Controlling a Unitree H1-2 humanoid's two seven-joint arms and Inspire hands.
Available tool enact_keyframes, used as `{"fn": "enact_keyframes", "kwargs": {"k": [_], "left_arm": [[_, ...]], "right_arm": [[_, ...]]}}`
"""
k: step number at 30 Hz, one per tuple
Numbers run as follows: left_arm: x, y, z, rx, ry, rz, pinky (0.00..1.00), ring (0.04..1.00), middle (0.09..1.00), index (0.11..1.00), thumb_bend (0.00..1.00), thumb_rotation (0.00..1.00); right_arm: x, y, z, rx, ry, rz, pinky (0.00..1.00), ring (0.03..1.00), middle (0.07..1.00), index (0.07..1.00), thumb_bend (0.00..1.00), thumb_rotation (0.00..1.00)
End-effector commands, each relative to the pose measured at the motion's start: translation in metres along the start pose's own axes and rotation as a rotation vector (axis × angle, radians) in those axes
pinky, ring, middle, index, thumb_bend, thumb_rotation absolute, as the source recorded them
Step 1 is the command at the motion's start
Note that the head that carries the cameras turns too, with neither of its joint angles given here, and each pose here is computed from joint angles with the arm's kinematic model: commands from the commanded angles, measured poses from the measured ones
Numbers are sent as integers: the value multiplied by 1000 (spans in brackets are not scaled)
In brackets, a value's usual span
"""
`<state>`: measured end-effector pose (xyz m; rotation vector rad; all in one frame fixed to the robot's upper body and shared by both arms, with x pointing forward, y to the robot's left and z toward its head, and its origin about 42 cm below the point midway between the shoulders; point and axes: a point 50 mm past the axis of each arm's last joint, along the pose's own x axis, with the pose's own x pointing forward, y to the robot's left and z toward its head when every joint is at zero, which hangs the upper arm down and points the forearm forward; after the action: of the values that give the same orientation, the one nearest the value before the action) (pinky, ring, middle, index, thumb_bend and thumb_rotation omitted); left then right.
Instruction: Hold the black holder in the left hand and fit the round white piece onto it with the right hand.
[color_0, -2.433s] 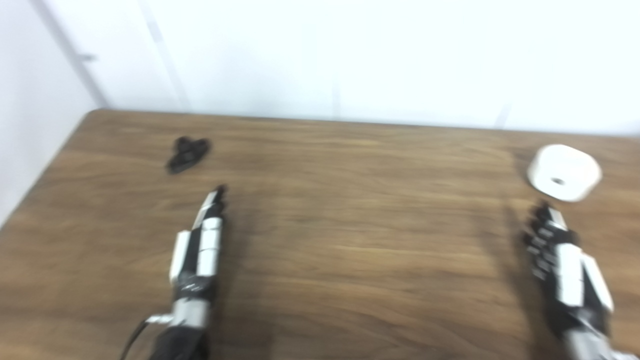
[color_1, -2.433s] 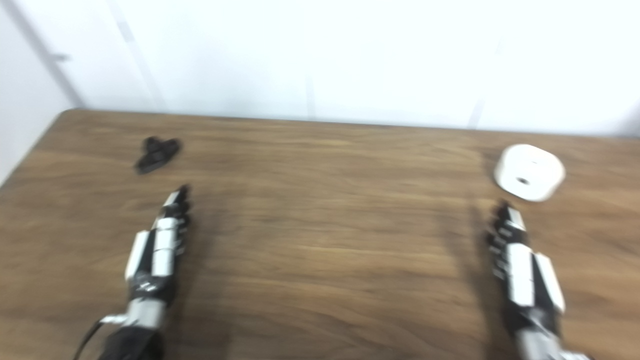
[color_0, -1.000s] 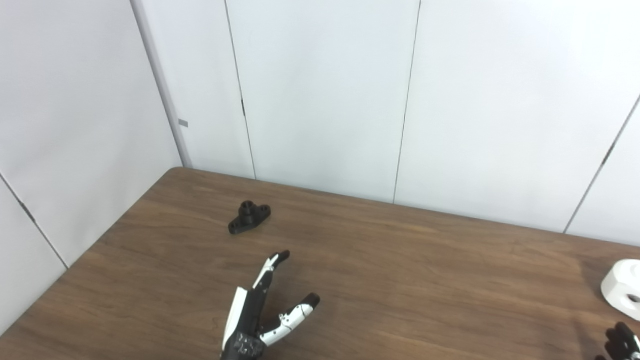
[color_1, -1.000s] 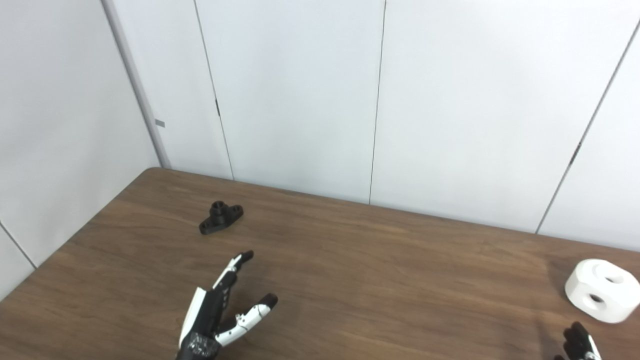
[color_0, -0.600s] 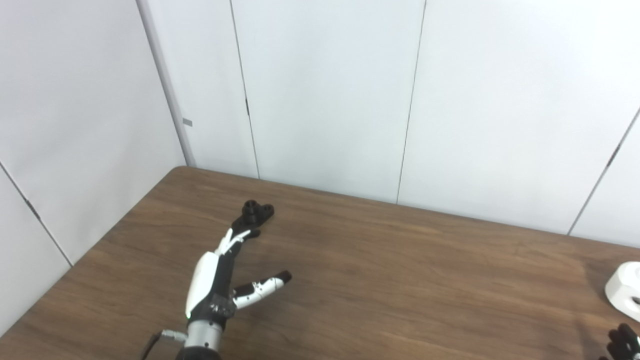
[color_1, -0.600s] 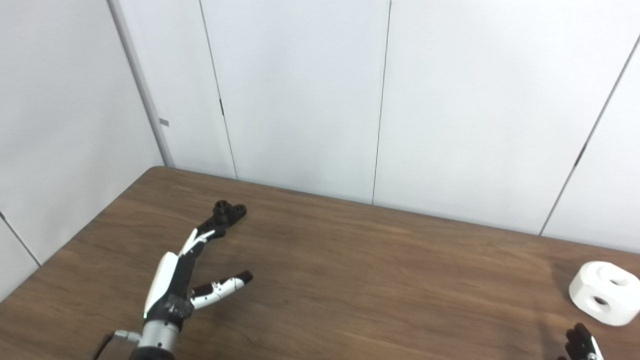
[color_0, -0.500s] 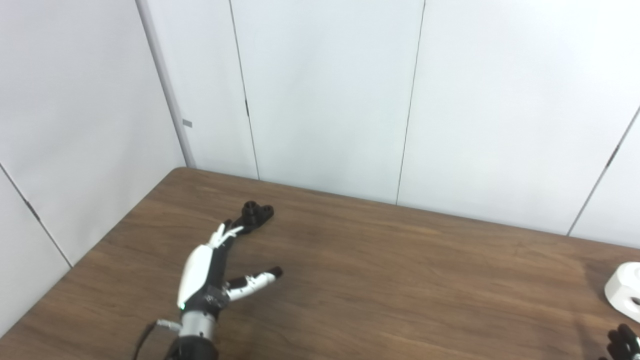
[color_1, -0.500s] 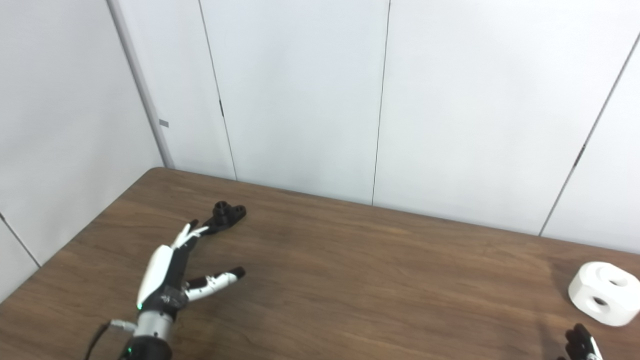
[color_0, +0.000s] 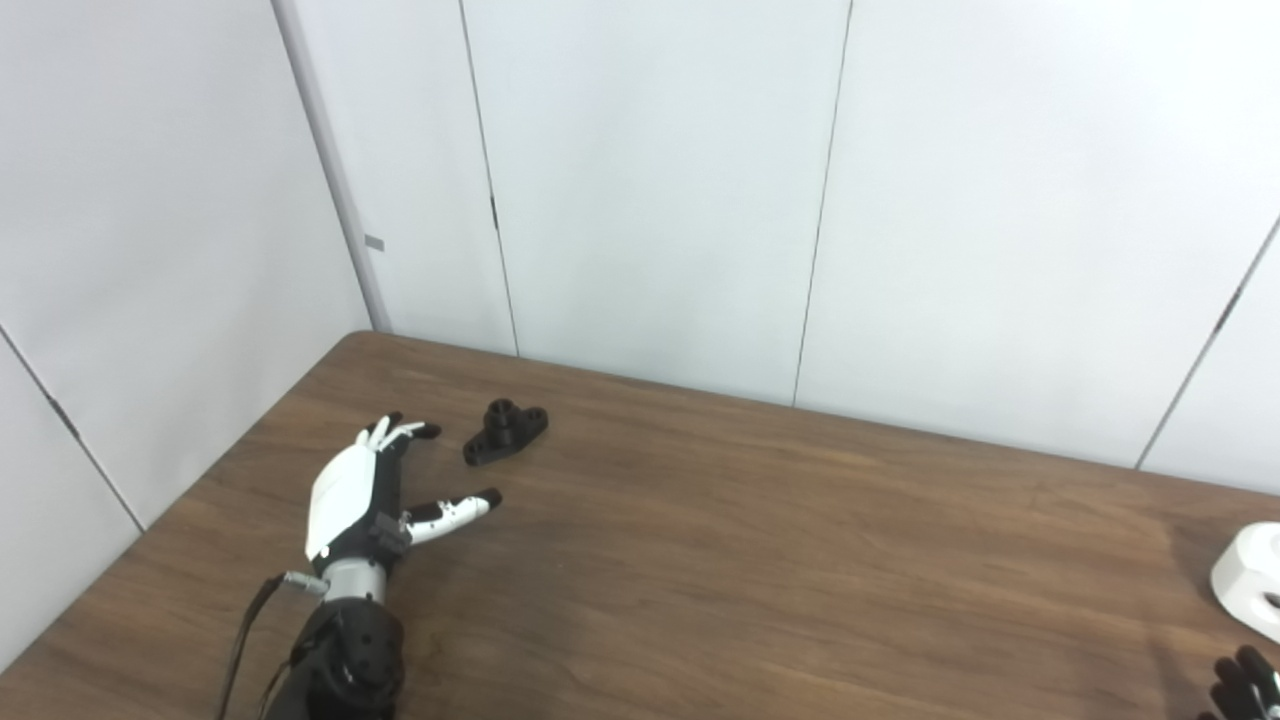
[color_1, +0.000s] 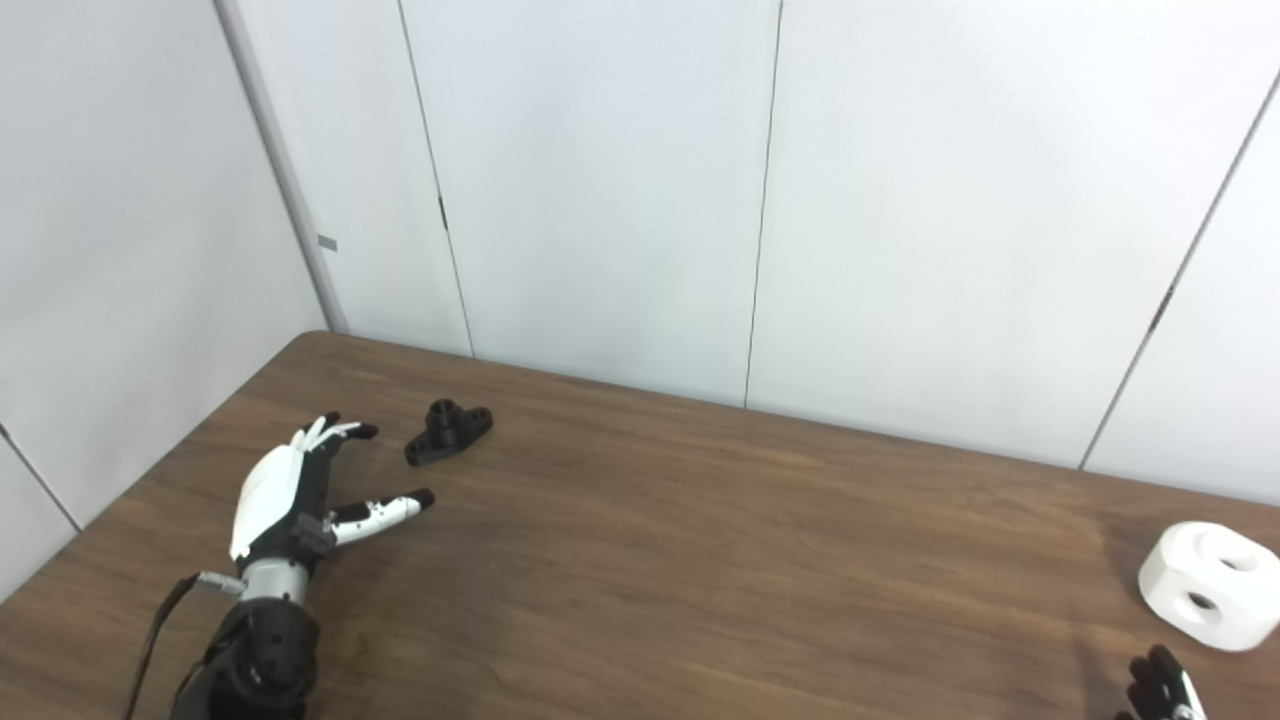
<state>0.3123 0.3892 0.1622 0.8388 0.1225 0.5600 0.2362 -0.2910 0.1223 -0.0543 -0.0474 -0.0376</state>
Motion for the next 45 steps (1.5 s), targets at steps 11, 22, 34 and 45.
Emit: {"fn": "enact_keyframes", "kwargs": {"k": [11,22,34,45], "left_arm": [[57,11,28,100,12,22,1000,1000,987,846,892,405],[88,-1,42,162,36,-31,1000,1000,995,818,899,422],[110,-15,47,231,70,-68,1000,1000,985,812,913,422],[114,-27,48,249,82,-109,1000,1000,983,790,911,435]], "right_arm": [[3,4,7,1,-36,-4,1000,995,970,974,768,1000],[1,5,6,-23,-41,2,1000,998,978,979,762,1000],[4,5,6,-29,-44,41,1000,1000,1000,1000,762,1000],[5,4,1,1,-53,48,1000,1000,1000,1000,756,1000]]}}
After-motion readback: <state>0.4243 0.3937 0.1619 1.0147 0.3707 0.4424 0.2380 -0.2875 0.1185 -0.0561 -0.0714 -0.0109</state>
